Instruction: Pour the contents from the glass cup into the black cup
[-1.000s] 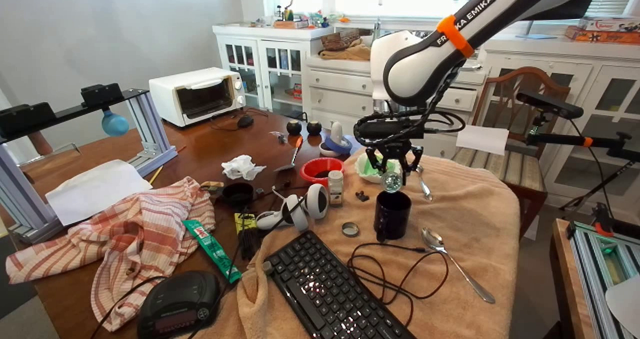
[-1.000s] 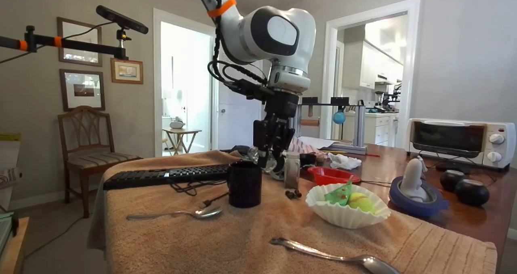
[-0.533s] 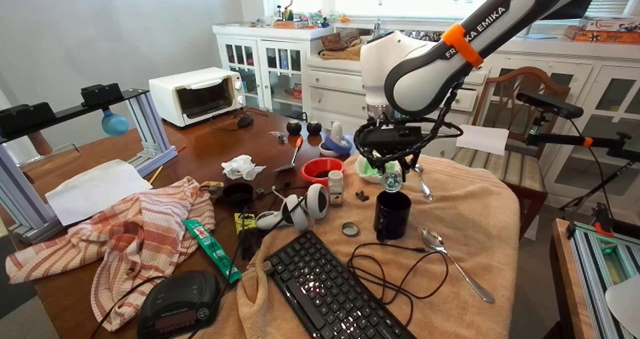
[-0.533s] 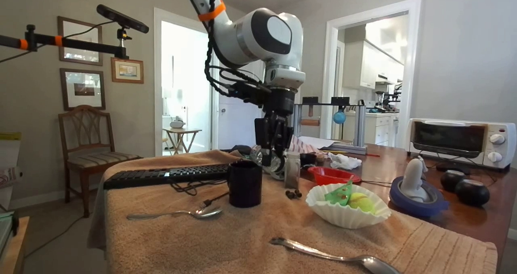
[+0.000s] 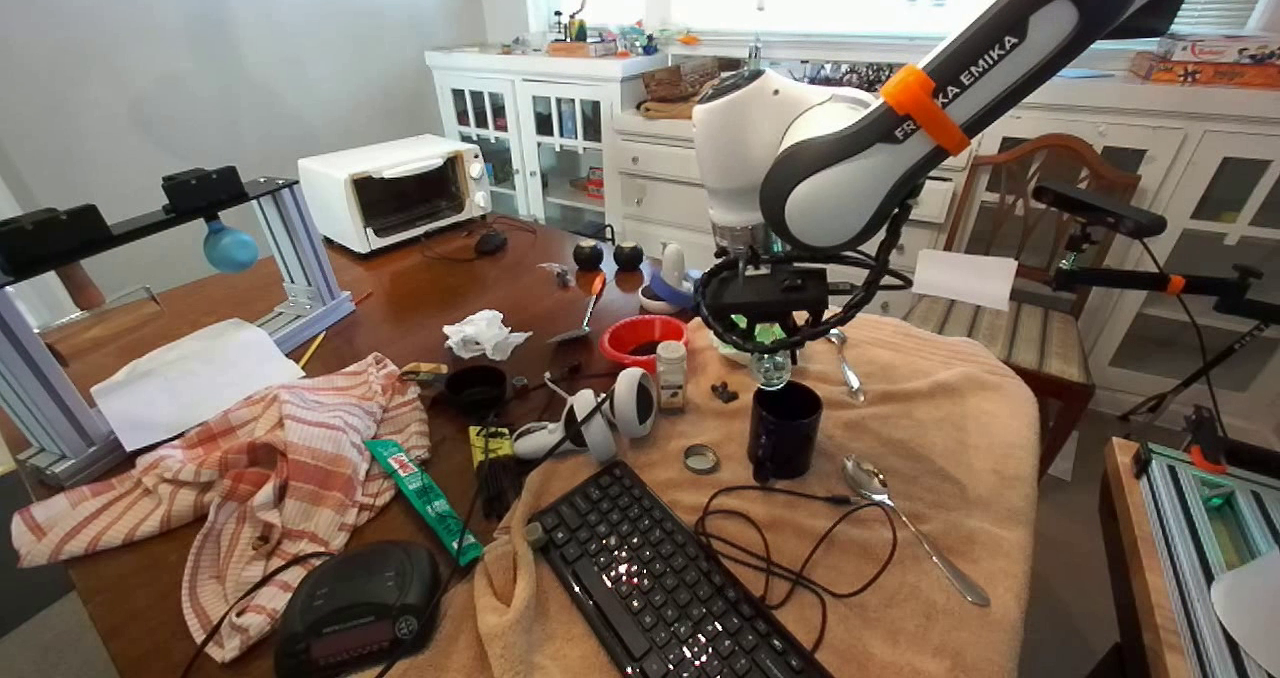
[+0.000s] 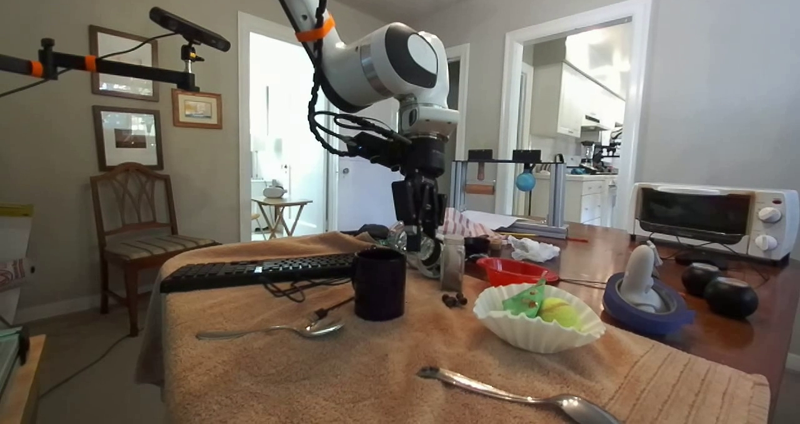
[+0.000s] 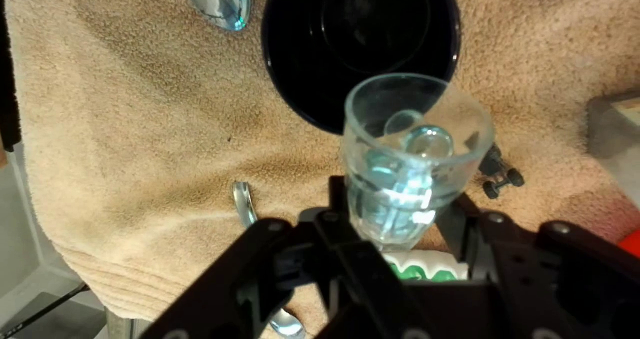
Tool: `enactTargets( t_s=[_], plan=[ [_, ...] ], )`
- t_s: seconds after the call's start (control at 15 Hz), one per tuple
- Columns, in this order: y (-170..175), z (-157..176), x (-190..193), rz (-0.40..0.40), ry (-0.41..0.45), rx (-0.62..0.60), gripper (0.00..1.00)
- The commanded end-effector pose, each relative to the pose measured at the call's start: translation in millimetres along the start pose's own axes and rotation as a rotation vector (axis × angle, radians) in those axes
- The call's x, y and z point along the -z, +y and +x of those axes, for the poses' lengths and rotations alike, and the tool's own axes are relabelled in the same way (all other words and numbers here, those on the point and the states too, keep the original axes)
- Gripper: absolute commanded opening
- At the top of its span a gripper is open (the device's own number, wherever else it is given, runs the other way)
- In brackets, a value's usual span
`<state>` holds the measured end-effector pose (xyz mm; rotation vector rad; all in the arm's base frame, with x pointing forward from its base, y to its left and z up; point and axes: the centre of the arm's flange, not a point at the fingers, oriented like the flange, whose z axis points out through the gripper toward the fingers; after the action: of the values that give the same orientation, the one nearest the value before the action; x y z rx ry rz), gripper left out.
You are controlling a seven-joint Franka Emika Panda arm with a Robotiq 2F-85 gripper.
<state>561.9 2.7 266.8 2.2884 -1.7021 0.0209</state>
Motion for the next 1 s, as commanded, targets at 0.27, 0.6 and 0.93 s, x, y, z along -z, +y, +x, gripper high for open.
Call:
enactTargets(
  t_s=[0.27, 0.6, 0.93],
  plan=[
    [-1, -10, 5, -0.029, 0.022, 0.017, 0.22],
    [7, -22, 9, -0.097, 0.069, 0.032, 0.22],
    [9, -28, 15, -0.197, 0.174, 0.022, 0.22]
  ],
)
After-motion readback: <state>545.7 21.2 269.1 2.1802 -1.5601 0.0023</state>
